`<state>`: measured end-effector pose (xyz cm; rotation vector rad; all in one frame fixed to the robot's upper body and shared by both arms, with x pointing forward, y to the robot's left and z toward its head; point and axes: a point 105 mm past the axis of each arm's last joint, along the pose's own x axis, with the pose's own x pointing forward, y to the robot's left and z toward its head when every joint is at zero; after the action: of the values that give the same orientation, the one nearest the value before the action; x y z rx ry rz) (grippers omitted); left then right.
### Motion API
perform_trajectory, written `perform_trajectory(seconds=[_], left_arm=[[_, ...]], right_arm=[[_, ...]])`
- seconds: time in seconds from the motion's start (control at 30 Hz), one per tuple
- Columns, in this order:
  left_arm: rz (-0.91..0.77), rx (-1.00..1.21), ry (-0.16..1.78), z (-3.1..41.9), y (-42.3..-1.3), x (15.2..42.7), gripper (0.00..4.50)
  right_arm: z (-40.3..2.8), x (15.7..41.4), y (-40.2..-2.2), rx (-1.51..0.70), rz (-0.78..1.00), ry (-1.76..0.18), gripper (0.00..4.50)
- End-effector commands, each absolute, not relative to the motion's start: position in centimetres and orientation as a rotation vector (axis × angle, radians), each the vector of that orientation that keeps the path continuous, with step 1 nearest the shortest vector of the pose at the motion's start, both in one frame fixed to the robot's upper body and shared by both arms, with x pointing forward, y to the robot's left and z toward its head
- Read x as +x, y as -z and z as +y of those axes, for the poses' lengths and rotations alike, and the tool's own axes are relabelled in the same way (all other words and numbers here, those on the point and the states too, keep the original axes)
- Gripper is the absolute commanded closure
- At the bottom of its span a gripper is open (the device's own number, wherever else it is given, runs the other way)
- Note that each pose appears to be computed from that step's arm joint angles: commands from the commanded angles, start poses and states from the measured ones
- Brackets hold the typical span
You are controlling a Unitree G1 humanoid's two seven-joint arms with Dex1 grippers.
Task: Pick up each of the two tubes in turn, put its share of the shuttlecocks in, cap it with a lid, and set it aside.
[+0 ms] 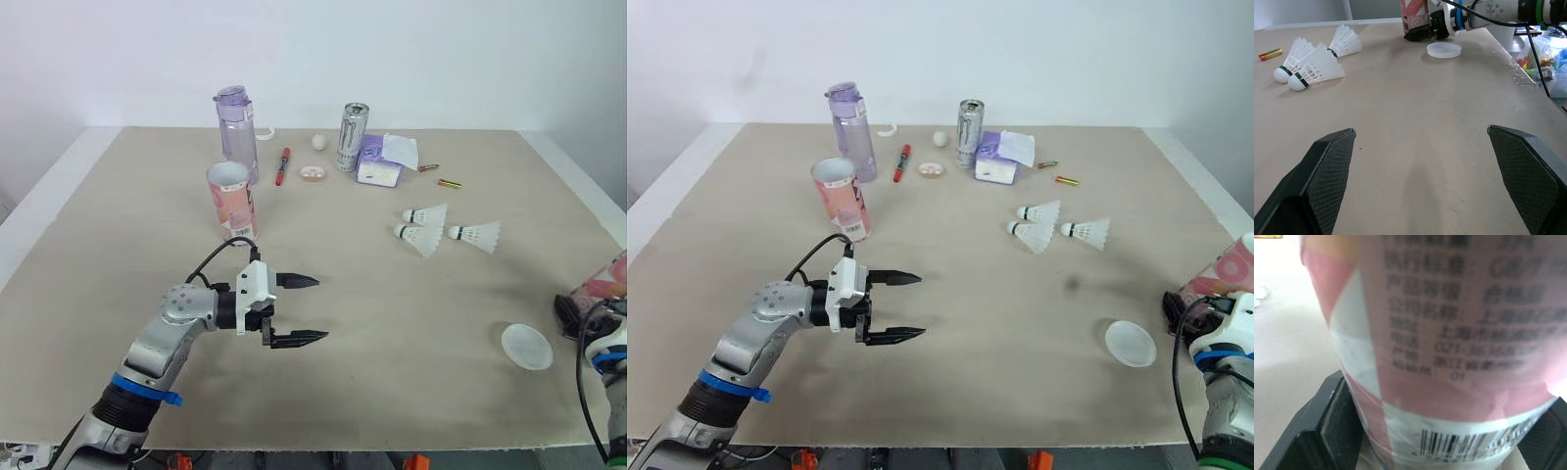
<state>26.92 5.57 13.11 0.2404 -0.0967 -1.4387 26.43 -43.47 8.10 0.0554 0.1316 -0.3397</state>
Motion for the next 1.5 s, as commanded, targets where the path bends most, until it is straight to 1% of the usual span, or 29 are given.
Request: perform_trajectory(seconds=[0.03,0.33,0.5,0.67,0.9,1.07,1.13,1.17,1.2,1.23,1.5], left_arm=[[-0.133,0.255,1.455,5.2,-13.8,26.8,0.00],[-0.132,0.258,1.474,5.0,-13.8,26.9,0.00],[-0.131,0.260,1.475,5.0,-13.8,26.9,0.00],[-0.130,0.262,1.469,5.1,-13.8,26.9,0.00],[-0.124,0.261,1.461,5.3,-13.7,26.8,0.00],[-0.125,0.264,1.458,5.3,-13.7,26.8,0.00],[-0.125,0.265,1.458,5.3,-13.7,26.8,0.00],[-0.124,0.266,1.458,5.3,-13.7,26.8,0.00],[-0.124,0.267,1.458,5.3,-13.7,26.8,0.00],[-0.124,0.267,1.458,5.3,-13.7,26.8,0.00],[-0.123,0.266,1.462,5.3,-13.7,26.7,0.00]], right_arm=[[-43.0,25.8,-9.5,0.046,0.096,0.341,0.30],[-43.5,24.6,-10.2,-0.026,0.099,0.358,0.30],[-43.8,24.8,-10.4,-0.036,0.075,0.371,0.30],[-43.9,25.2,-10.3,-0.039,0.068,0.363,1.45],[-44.1,25.4,-10.1,-0.056,0.083,0.364,2.00],[-44.0,25.4,-9.9,-0.043,0.083,0.365,2.00],[-44.0,25.4,-9.9,-0.024,0.082,0.363,1.09],[-44.0,25.4,-9.8,-0.018,0.082,0.362,0.80],[-44.0,25.4,-9.8,-0.015,0.082,0.361,0.67],[-44.0,25.4,-9.8,-0.013,0.082,0.360,0.02],[-43.8,24.8,-9.9,0.005,0.077,0.359,0.02]])
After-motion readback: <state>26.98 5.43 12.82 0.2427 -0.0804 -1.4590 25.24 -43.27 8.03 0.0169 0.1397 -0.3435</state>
